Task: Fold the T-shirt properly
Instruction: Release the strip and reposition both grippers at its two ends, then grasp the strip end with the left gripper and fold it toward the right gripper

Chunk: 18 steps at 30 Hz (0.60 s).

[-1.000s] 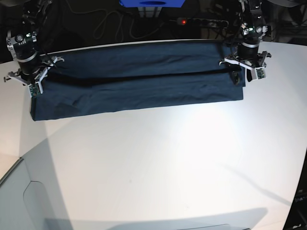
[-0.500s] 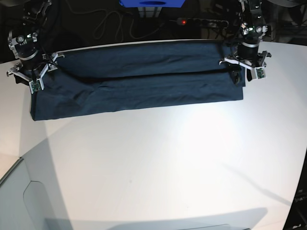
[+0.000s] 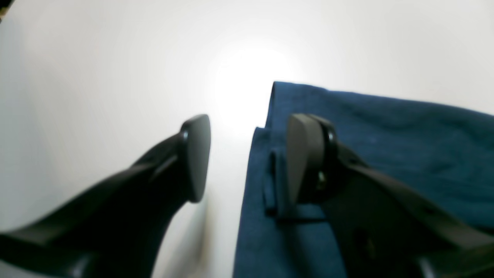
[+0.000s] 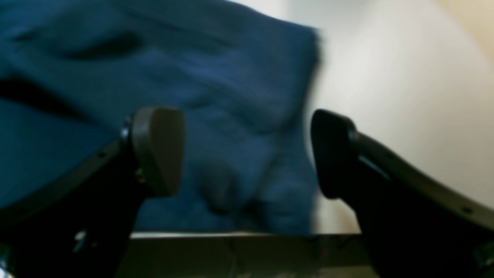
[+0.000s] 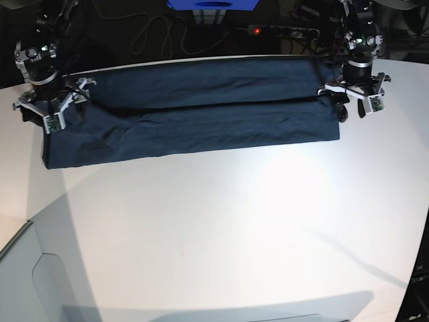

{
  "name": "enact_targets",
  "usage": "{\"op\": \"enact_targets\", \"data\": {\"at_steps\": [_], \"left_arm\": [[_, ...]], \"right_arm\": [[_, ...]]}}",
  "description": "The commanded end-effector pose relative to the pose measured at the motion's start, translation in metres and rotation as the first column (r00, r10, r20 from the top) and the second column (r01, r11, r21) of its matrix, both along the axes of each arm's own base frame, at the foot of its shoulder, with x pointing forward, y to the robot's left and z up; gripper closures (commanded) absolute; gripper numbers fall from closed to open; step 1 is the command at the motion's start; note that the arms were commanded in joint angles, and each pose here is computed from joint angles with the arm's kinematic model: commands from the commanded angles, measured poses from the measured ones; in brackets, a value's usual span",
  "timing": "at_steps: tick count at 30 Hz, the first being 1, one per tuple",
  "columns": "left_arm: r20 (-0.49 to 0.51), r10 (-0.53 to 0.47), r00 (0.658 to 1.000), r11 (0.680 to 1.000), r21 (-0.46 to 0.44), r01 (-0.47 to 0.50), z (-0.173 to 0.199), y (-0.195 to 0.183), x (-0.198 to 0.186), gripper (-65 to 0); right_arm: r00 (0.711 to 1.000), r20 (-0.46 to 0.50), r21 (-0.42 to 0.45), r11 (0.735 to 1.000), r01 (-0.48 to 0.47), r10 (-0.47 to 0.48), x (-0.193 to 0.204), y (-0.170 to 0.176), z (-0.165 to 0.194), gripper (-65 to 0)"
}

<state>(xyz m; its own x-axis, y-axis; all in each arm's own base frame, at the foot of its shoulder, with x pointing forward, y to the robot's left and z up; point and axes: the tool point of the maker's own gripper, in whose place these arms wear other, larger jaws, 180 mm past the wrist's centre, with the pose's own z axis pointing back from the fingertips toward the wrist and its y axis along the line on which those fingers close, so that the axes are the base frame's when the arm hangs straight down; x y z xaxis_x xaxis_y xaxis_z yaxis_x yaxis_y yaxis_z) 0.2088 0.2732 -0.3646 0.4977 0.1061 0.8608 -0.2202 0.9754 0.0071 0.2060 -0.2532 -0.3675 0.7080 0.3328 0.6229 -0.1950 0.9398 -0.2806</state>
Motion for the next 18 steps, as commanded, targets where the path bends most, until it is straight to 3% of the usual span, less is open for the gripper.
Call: {"op": "enact_targets", "data": {"at_steps": [1, 8, 18], "left_arm": [[0.042, -0.009, 0.999, 1.000, 0.018, 0.008, 0.013, 0.002, 0.005, -31.1], [0.007, -0.015, 1.000, 1.000, 0.013, 0.014, 0.006, -0.001, -0.008, -40.2], [-0.051, 0.004, 0.999, 1.000, -0.011, -0.005, -0.011, -0.004, -0.027, -40.3]], "right_arm": [[1.000, 0.009, 0.005, 1.000, -0.025, 0.025, 0.006, 0.003, 0.000, -49.3], [0.996, -0.087, 0.084, 0.996, -0.020, 0.027, 0.002, 0.013, -0.042, -49.2], [0.994, -0.106, 0.091, 0.996, -0.013, 0.023, -0.001, 0.012, -0.049, -49.2]]}}
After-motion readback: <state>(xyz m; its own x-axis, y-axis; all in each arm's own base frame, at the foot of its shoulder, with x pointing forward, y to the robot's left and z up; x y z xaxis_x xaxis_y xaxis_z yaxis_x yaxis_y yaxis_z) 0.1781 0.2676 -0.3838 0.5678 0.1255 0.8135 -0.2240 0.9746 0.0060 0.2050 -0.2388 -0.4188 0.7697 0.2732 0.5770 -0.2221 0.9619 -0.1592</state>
